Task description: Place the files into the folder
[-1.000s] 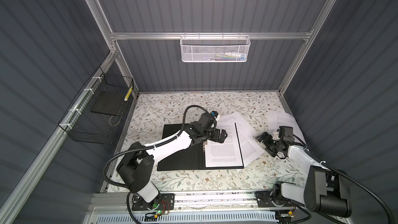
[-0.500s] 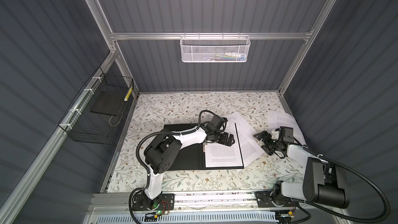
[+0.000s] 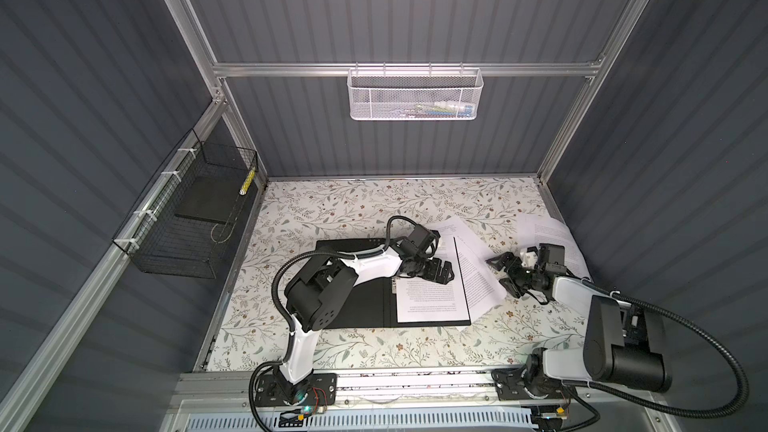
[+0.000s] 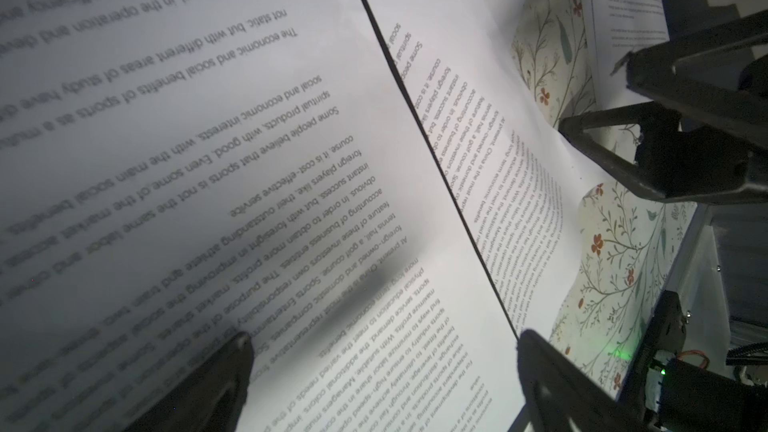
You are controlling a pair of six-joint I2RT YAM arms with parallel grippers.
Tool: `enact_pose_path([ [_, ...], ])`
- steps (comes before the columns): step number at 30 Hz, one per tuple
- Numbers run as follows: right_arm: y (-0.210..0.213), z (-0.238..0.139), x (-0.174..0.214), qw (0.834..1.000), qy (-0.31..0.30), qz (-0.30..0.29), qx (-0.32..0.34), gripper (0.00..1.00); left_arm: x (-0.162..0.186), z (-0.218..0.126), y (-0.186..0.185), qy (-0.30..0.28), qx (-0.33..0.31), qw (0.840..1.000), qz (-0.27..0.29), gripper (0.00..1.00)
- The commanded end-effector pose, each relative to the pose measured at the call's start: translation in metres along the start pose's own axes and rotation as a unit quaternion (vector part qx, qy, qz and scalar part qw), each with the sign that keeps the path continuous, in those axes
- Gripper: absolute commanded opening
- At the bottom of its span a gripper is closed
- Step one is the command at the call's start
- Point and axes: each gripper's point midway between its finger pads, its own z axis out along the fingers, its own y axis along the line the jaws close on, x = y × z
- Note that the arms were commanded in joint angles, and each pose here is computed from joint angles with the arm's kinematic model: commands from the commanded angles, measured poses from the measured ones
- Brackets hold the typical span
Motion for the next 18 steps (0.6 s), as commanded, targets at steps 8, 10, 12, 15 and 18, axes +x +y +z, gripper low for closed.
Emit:
enact_pose_path([
  [8,-0.018,-0.018,0.019,0.999,-0.001,0.032,0.04,0.89,0.028,0.014,0.016,0.034,-0.014,0.999,-0.025,1.0],
  [10,-0.02,-0.019,0.022,0.999,0.006,0.035,0.04,0.89,0.029,0.016,0.017,0.034,-0.014,0.999,-0.025,1.0],
  [12,-0.02,-0.016,0.024,0.999,0.017,0.037,0.035,0.89,0.029,0.016,0.016,0.034,-0.013,0.999,-0.025,1.0],
  [15,-0.019,-0.013,0.025,0.999,0.024,0.041,0.027,0.89,0.029,0.015,0.016,0.034,-0.012,0.999,-0.024,1.0],
  [18,-0.016,-0.012,0.023,0.999,0.023,0.036,0.024,0.87,0.029,0.015,0.016,0.035,-0.011,0.999,-0.025,0.99],
])
